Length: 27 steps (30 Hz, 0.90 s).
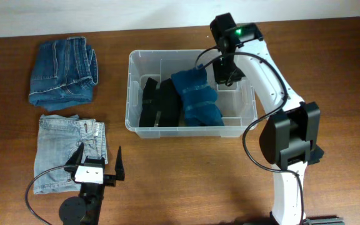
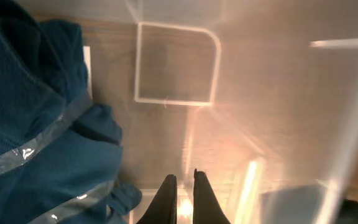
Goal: Pack container
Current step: 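Place the teal garment beside the black one and press it flat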
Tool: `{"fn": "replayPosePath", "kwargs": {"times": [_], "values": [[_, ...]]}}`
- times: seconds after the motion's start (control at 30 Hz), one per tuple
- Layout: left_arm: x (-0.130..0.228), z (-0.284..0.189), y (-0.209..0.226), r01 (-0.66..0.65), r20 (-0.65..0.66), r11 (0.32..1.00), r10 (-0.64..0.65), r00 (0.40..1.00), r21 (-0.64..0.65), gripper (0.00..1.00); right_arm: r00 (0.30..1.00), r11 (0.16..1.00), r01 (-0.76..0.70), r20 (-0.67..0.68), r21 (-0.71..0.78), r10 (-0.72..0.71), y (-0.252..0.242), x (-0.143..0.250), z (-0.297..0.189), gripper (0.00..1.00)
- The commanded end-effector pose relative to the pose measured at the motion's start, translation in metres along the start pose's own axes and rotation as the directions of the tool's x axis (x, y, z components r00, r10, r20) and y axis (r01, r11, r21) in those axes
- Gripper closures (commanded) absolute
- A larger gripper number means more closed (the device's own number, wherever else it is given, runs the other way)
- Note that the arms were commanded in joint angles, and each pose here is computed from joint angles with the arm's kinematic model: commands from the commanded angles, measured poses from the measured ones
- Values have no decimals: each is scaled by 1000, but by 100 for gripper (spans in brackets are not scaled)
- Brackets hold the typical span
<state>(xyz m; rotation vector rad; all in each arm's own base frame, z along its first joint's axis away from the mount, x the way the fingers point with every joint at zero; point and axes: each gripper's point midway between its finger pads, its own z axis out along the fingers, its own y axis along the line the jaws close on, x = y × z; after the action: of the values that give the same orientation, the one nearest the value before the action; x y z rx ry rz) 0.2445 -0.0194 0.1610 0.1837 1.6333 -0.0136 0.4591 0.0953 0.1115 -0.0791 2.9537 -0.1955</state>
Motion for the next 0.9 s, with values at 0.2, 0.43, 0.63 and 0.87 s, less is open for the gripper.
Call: {"fn": "replayPosePath", "kwargs": {"times": [0.2,0.43,0.63,0.87], "values": [[1,0,2,-16,-1,1000,16,1000,-10,1,996,999,42,-81,-22,-43,18,28,43,96],[1,0,2,-16,-1,1000,16,1000,-10,1,988,997,42,-146,-71,-52,26,48,56,96],[1,0,2,-16,-1,1000,16,1000,-10,1,981,982,23,-183,-187,-58,46,57,55,96],[1,0,2,-16,-1,1000,16,1000,-10,1,976,961,23,-200,-277,-81,69,64,50,96]]}}
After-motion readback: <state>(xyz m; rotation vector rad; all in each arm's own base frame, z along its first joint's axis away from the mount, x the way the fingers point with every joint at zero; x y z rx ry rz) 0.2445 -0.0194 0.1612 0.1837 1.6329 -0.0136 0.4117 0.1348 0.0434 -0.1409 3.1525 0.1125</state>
